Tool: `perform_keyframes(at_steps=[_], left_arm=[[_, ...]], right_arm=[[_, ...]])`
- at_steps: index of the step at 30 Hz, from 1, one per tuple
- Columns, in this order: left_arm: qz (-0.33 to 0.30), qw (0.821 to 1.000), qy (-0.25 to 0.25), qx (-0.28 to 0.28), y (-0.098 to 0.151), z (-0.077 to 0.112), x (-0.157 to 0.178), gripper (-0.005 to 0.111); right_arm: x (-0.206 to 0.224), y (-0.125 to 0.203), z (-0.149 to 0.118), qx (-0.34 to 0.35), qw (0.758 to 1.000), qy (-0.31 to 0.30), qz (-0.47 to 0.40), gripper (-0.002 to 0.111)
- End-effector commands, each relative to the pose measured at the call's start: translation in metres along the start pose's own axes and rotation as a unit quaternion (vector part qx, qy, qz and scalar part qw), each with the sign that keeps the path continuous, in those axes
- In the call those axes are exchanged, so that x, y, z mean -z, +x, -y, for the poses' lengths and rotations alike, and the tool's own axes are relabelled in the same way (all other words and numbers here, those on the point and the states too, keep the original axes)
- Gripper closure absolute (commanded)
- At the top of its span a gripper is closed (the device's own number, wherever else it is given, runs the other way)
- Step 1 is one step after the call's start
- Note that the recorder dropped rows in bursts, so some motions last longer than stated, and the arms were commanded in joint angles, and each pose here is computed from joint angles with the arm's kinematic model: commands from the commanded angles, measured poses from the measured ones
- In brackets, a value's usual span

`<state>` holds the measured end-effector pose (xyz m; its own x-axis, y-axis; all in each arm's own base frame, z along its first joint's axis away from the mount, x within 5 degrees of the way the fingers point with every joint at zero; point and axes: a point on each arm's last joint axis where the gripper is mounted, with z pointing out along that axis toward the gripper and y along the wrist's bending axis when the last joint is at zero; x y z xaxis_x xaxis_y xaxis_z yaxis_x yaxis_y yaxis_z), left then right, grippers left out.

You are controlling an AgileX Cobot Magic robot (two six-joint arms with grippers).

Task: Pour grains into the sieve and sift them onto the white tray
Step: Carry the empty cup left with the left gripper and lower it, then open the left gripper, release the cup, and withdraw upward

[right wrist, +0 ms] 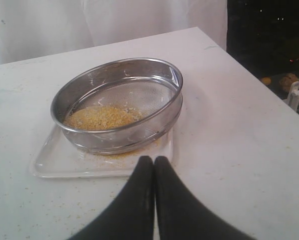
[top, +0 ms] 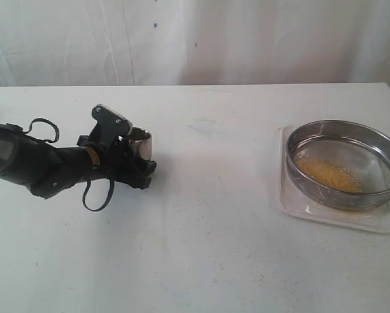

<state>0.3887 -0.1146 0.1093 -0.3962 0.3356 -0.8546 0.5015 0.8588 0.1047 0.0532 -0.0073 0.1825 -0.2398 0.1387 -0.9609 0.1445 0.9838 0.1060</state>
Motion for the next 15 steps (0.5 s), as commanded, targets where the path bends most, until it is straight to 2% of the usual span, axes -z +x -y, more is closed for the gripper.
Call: perform_keyframes(at_steps=[1, 3, 6, 9, 11, 15], left_arm=[[0.027, 1.0, 0.0, 0.009, 0.002, -0.001, -0.012, 0.071], [0.028, 1.0, 0.001, 0.01, 0.004, -0.001, -0.015, 0.059], [0.027, 1.0, 0.001, 0.01, 0.004, -0.001, -0.015, 0.033], [0.031, 0.999, -0.011, 0.043, 0.004, -0.004, -0.015, 0.01], [0.034, 0.998, -0.011, 0.055, 0.002, -0.004, -0.014, 0.001], [0.056, 0.997, -0.014, 0.052, -0.014, -0.006, -0.005, 0.002]], right_arm=[[0.0, 0.0, 0.0, 0.004, 1.0, 0.002, 0.002, 0.108], [0.0, 0.0, 0.0, 0.004, 1.0, 0.002, 0.002, 0.108], [0.0, 0.0, 0.0, 0.004, 1.0, 0.002, 0.002, 0.108], [0.0, 0.0, 0.0, 0.004, 1.0, 0.002, 0.002, 0.108], [0.0, 0.0, 0.0, 0.004, 1.0, 0.002, 0.002, 0.108], [0.0, 0.0, 0.0, 0.004, 1.0, 0.002, 0.002, 0.108]])
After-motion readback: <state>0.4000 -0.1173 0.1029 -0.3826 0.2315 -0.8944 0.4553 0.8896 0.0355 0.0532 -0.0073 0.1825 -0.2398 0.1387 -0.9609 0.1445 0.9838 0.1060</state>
